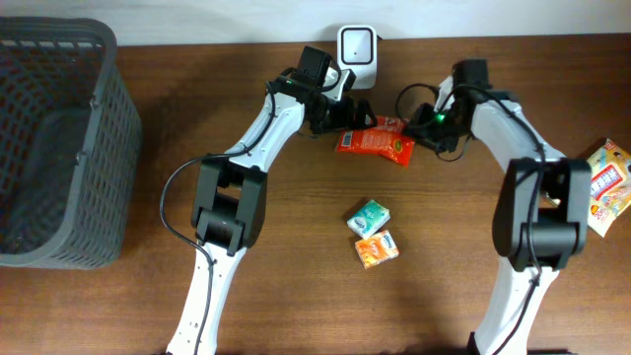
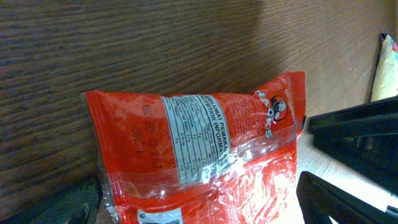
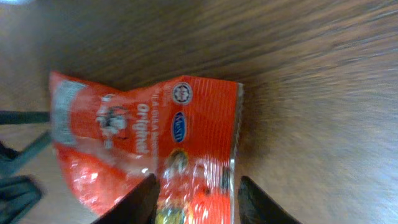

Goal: Scan the item barcode

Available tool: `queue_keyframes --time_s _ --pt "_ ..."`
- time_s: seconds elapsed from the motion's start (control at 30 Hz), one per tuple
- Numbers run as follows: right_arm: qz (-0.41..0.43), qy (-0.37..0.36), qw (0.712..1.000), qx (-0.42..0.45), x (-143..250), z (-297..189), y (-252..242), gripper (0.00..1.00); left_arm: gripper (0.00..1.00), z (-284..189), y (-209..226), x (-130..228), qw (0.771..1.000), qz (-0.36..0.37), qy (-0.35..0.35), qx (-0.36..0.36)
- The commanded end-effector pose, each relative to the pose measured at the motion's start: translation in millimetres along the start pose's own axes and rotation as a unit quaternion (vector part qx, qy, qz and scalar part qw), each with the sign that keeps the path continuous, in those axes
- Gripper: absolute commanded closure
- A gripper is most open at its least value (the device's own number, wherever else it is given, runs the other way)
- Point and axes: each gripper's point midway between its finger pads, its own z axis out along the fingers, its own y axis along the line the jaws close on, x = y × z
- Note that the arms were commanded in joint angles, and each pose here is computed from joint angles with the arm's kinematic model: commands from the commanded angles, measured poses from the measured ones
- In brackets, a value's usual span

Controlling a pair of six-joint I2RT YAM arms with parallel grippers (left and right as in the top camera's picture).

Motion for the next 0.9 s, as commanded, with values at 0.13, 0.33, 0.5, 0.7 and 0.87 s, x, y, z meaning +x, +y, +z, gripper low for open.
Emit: queue_keyframes --time_s 0.13,0.33,0.5,0.7,0.87 --pt "-0.001 0.024 1.000 -0.016 12 34 8 0.89 0.01 37 55 40 0.996 -0.045 0.050 -0.061" --pt "-0.034 0.033 0.998 -0.035 25 48 37 0.96 0.03 39 51 44 0.996 -0.045 0.057 -0.061" --pt "-0.028 0.034 0.998 -0.037 24 45 34 0.96 0.31 42 57 47 0.993 -0.037 0.057 -0.096" --pt "0.014 0.043 0.997 -0.070 8 14 20 0.95 0.80 37 64 45 0.992 -0.044 0.055 -0.101" --pt "-0.017 0.045 0.997 -0.067 3 -22 18 0.88 1.00 26 59 42 0.992 -0.046 0.054 -0.102"
